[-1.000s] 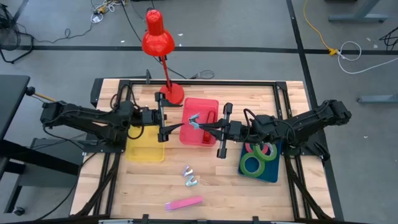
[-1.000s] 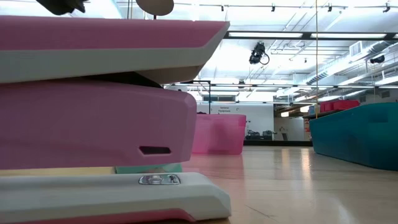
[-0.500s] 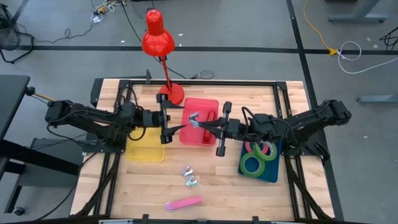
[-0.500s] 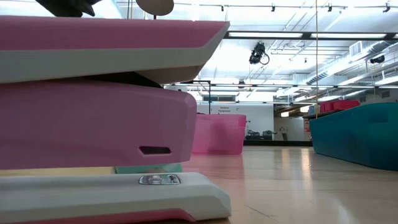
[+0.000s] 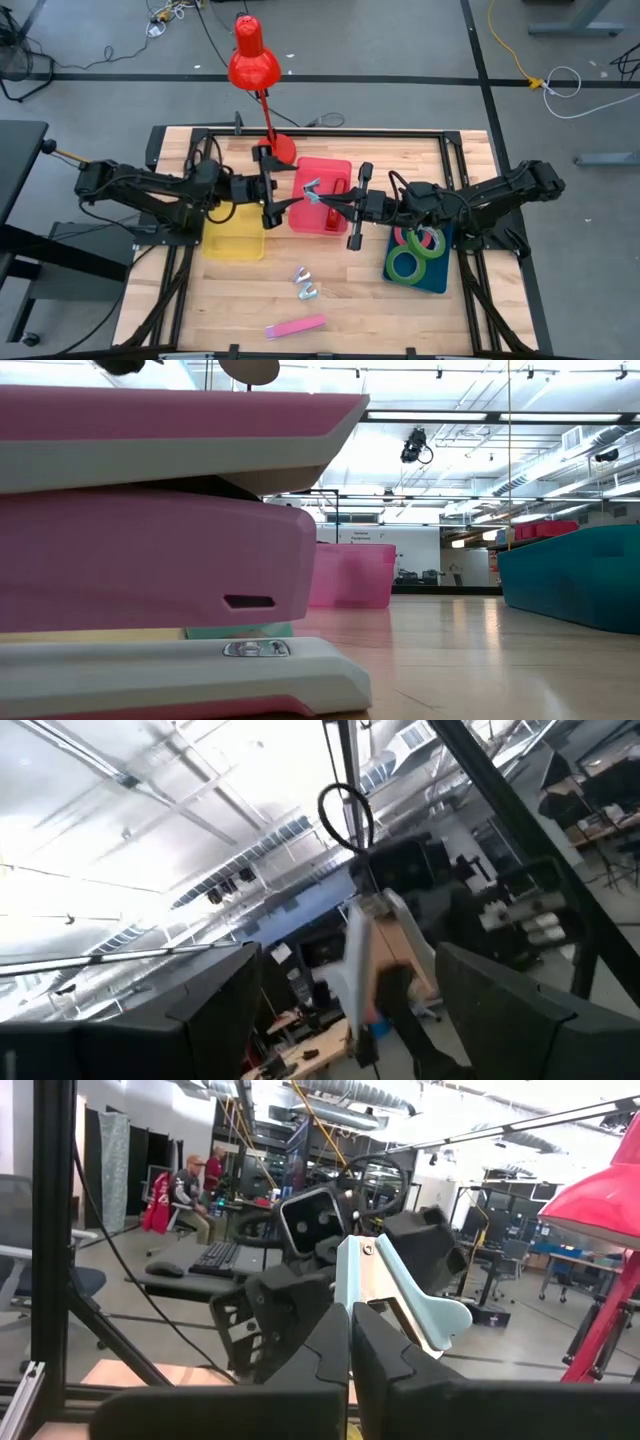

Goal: Pick and place Stapler, Stapler remover, tape
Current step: Put the light blue staple remover into the yellow bin

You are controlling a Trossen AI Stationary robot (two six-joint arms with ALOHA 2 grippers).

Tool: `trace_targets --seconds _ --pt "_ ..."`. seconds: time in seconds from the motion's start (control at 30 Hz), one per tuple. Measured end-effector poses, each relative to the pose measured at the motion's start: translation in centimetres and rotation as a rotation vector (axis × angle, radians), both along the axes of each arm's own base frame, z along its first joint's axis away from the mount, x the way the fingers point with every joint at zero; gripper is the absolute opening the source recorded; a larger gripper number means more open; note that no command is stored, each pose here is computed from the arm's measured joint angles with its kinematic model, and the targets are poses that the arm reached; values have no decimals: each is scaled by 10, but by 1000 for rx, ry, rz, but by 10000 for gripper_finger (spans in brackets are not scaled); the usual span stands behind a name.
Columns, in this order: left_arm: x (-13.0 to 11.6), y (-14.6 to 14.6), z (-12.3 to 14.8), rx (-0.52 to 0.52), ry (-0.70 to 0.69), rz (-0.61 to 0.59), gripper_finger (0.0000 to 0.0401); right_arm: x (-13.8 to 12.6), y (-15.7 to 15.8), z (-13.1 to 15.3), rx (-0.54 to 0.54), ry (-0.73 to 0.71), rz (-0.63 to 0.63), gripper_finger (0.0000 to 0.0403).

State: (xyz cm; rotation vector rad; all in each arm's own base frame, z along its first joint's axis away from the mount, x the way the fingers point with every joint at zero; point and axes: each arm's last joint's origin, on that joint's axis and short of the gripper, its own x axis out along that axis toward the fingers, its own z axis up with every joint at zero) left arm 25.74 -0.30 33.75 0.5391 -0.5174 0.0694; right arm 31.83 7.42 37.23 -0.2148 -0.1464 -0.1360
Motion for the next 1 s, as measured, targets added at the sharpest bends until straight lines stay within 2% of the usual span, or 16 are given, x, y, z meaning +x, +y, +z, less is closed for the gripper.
trace_targets --seconds 0.13,0.47,1.0 --pt "9 0 0 -4 94 -1 297 0 0 0 0 -3 3 2" --pt "16 0 -4 -7 138 -2 289 0 0 0 0 -3 3 2" --pt "16 0 -5 3 144 3 192 0 1 0 -5 -4 28 2"
